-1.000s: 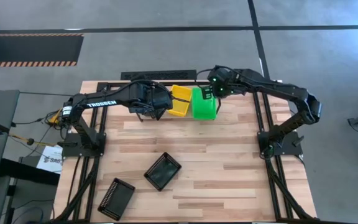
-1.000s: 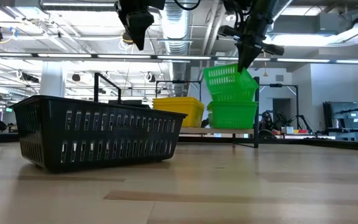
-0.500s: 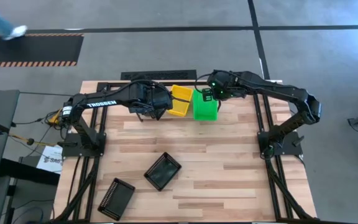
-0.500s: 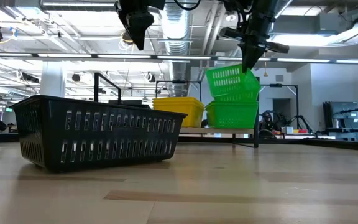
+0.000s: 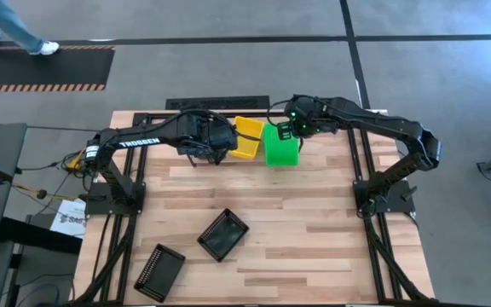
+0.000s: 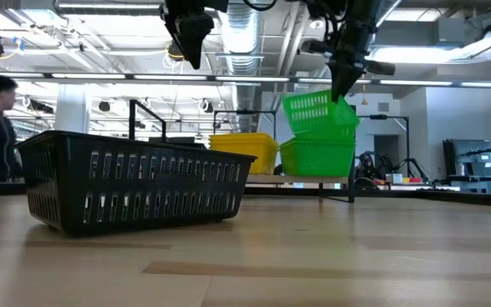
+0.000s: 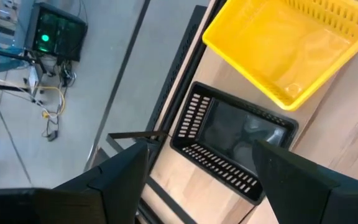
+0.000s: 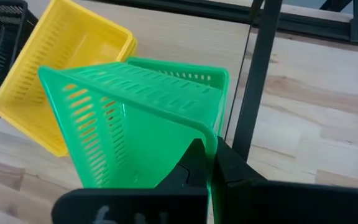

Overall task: Stack baskets on shelf by color
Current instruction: Stack the green bin on top of the green bin on the shelf

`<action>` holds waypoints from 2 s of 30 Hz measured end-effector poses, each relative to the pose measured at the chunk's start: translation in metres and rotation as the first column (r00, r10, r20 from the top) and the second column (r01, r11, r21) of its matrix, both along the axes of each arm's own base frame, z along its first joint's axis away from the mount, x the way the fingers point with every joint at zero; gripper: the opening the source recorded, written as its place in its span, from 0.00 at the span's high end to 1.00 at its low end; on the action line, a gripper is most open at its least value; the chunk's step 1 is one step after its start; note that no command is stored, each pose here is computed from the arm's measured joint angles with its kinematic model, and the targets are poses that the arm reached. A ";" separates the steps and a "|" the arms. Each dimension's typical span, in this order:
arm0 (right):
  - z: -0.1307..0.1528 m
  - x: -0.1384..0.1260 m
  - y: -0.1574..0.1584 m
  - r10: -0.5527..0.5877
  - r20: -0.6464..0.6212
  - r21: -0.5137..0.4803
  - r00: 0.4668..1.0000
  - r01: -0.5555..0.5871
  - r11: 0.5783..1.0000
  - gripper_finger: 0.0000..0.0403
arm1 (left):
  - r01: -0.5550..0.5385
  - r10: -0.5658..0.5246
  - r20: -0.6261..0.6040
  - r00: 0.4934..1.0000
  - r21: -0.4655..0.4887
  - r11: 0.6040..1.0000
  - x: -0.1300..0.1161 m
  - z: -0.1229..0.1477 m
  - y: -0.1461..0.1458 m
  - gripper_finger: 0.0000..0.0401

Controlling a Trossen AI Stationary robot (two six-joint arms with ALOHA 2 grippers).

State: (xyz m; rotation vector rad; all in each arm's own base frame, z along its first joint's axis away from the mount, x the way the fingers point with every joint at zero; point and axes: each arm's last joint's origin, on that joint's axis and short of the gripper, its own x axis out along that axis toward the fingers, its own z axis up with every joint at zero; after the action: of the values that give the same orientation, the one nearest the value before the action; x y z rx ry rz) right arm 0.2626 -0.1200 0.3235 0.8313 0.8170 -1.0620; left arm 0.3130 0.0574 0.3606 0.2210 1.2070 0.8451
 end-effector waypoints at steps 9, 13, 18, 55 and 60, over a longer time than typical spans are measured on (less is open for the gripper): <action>-0.040 -0.003 -0.012 0.027 0.008 0.076 1.000 -0.028 0.997 1.00 | 0.000 0.000 0.006 1.000 0.001 1.000 0.000 0.000 0.000 0.31; -0.038 -0.003 -0.020 0.040 0.037 0.045 0.999 -0.042 0.998 1.00 | 0.000 0.000 0.006 1.000 0.001 1.000 0.000 0.000 0.000 0.31; -0.038 -0.009 -0.030 0.030 0.039 0.048 0.999 -0.031 0.998 1.00 | 0.000 0.000 0.006 1.000 0.000 1.000 0.001 0.000 0.000 0.31; 0.000 0.029 -0.030 0.245 0.041 -0.078 0.969 -0.242 0.967 0.78 | 0.006 -0.006 0.010 1.000 -0.028 1.000 0.001 0.000 0.000 0.31; -0.020 0.043 -0.039 0.273 -0.012 -0.063 0.962 -0.273 0.960 0.92 | 0.006 -0.006 0.009 1.000 -0.027 1.000 0.001 -0.001 -0.001 0.31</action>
State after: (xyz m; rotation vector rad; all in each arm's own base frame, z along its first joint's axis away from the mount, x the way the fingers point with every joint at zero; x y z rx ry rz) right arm 0.3052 -0.1589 0.3036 0.6408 0.8684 -0.8397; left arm 0.3138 0.0569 0.3601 0.1984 1.2082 0.8234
